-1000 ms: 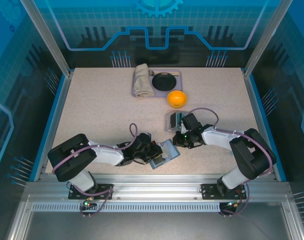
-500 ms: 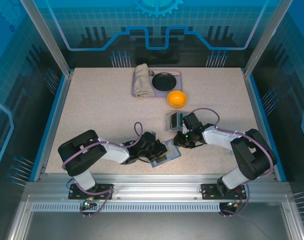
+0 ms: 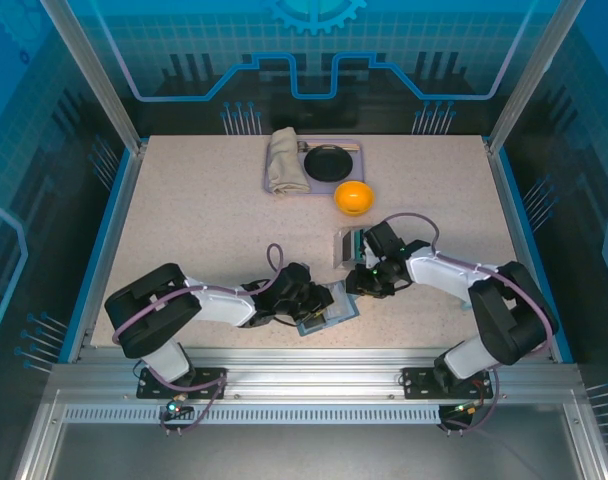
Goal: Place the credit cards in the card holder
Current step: Insert the credit card into the card slot.
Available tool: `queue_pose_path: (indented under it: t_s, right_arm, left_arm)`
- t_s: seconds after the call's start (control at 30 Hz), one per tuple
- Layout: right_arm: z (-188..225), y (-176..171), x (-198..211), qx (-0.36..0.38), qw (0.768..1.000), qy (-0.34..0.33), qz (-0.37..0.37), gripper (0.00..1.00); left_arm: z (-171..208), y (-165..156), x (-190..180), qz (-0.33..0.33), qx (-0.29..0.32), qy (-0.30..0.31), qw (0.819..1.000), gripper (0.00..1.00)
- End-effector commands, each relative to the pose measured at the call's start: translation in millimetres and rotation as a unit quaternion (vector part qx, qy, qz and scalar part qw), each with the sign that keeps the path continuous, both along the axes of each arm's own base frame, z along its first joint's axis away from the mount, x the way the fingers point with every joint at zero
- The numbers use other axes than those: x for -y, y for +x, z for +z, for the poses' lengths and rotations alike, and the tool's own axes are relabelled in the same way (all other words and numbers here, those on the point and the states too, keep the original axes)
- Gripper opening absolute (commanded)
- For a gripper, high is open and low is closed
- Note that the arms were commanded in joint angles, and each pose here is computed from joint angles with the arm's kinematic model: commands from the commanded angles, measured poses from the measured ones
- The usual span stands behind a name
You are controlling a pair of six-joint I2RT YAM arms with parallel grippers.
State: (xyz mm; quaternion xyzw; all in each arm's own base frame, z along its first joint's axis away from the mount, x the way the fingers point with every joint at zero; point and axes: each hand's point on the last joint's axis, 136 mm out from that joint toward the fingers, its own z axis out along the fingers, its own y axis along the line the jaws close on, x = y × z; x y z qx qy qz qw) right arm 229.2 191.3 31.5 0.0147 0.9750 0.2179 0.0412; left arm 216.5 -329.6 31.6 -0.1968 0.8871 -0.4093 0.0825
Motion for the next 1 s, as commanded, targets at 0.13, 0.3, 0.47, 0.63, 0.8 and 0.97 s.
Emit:
queue_pose_path:
  t_s: [0.13,0.3,0.47,0.63,0.8,0.97]
  right_arm:
    - [15,-6,7,0.013,0.999,-0.019,0.022,0.43]
    - [4,-7,3,0.004,0.999,-0.021,0.029,0.44]
    - [-3,-3,0,0.006,0.999,-0.031,0.036,0.37]
    - [-5,-1,0,0.009,0.999,-0.036,0.036,0.2]
    - [-6,-4,4,0.006,0.999,-0.042,0.029,0.08]
    - [-10,-9,3,-0.005,0.999,-0.031,0.017,0.05]
  left_arm:
    - [-8,-6,-3,-0.021,-0.006,0.036,0.999,0.18]
    - [-10,-8,1,-0.035,-0.013,0.039,0.999,0.17]
    - [-11,-10,9,-0.047,-0.022,0.025,0.998,0.22]
    - [-8,-14,19,-0.073,-0.028,0.016,0.997,0.26]
    - [-2,-20,21,-0.096,-0.034,0.016,0.995,0.36]
    - [1,-22,31,-0.117,-0.041,0.015,0.992,0.38]
